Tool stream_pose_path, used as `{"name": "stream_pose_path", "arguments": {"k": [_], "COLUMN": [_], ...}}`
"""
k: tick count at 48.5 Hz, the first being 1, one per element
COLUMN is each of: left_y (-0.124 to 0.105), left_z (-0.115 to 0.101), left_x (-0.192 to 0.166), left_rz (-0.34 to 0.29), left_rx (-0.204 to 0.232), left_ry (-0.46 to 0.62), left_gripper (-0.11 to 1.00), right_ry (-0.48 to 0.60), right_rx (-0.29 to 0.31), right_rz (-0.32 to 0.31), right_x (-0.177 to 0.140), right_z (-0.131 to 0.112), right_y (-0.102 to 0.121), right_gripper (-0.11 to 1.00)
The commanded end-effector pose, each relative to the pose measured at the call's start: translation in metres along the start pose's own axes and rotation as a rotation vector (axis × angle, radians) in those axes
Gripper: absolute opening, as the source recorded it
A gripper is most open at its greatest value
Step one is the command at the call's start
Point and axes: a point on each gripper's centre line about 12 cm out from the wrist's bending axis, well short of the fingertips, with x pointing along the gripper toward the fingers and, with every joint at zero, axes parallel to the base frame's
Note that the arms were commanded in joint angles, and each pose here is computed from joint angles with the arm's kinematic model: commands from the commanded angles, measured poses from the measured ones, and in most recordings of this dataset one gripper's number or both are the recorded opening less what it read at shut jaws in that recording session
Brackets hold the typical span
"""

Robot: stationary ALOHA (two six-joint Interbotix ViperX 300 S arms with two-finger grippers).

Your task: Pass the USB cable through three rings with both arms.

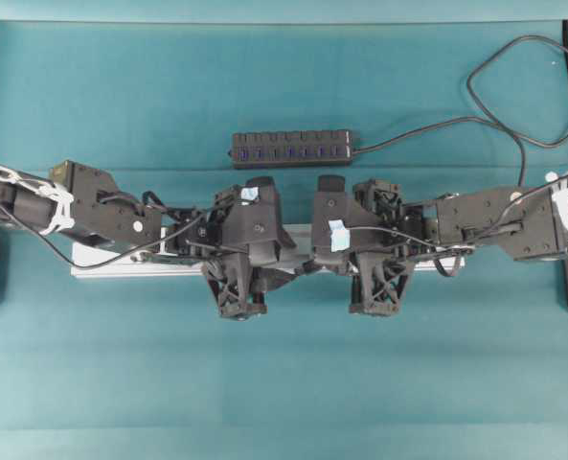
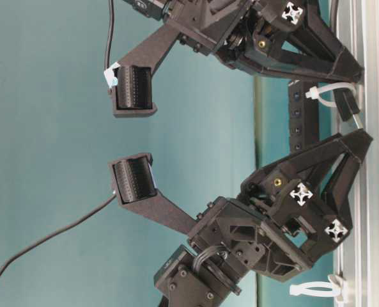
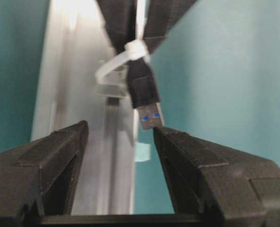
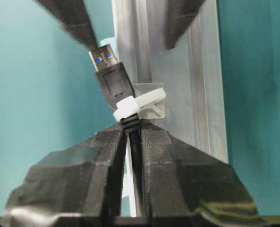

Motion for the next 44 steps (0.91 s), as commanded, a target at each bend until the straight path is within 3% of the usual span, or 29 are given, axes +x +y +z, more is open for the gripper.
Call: {"name": "stream_pose_path", "arguments": {"k": [1,28,44], "left_y": [-0.005,-0.011,-0.001], "left_z": [0.009,0.021,0.035], "left_x": [-0.006,-0.014,-0.004], "left_rz": [-0.009,-0.022,-0.002], "left_rx": [0.006,0.020,0.015], "left_ry": [-0.026,-0.057,-0.087], "left_gripper": [0.66,0.66,0.67], "right_ry": [-0.035,-0.040,-0.041], "right_rx": [0.003,0.009,0.010], "right_rz": [0.007,0.003,0.003], "right_x": [-0.004,-0.004,-0.004], "right_z": [0.008,0.010,0.010], "right_y": [0.003,0.000,0.000], "right_gripper": [-0.07,-0.07,-0.07]}}
